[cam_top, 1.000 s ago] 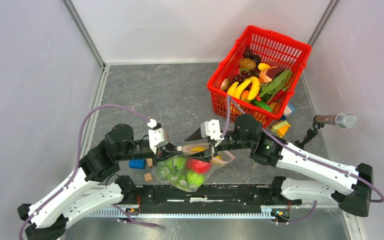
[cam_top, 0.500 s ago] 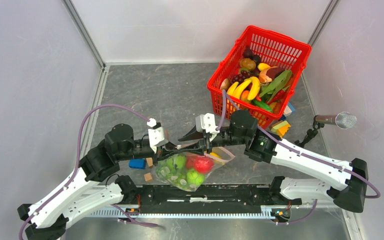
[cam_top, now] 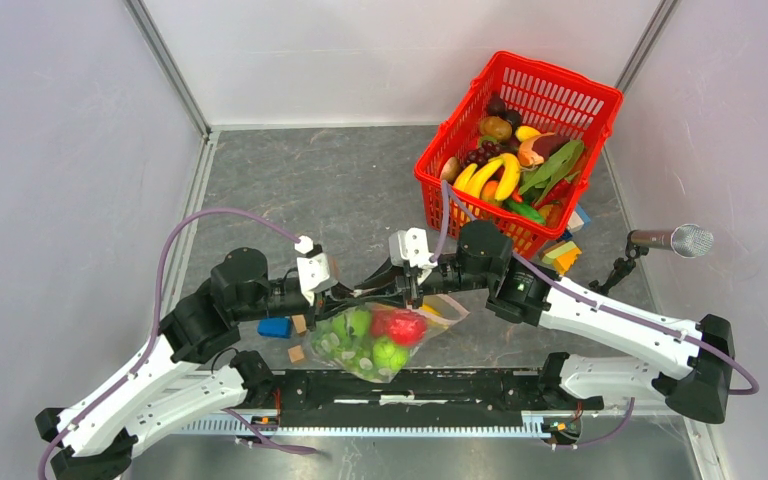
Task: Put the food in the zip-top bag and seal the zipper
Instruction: Zip the zipper food storage bag at the center of the board.
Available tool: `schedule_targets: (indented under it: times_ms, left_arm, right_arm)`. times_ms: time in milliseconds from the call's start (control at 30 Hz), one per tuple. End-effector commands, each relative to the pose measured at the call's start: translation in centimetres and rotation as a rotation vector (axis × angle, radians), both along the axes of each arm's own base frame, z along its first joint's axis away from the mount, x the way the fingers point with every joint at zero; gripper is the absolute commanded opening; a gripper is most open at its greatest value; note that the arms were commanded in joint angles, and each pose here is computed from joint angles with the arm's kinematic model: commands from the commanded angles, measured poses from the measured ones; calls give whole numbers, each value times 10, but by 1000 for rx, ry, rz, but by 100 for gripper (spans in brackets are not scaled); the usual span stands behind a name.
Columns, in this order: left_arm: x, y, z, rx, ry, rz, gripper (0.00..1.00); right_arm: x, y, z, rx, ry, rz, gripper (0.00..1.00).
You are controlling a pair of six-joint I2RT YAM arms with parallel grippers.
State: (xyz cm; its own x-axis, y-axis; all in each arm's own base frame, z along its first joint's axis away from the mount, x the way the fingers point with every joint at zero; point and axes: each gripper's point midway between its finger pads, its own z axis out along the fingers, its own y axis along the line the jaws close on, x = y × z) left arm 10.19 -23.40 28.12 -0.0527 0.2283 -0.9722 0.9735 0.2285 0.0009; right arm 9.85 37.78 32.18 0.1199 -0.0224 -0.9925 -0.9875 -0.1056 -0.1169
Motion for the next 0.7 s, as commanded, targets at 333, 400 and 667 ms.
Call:
schedule_targets:
  times_ms: [333, 400, 667]
  left_arm:
    - [4, -1, 10, -39, -27, 18, 2]
    - [4, -1, 10, -39, -27, 16, 2]
    - [5, -1, 9, -36, -24, 15, 2]
  right_arm:
    - [0, 1, 6, 7, -34, 4, 30]
    - [0, 1, 6, 7, -35, 5, 26]
    - [-1, 1, 5, 11, -35, 9, 11]
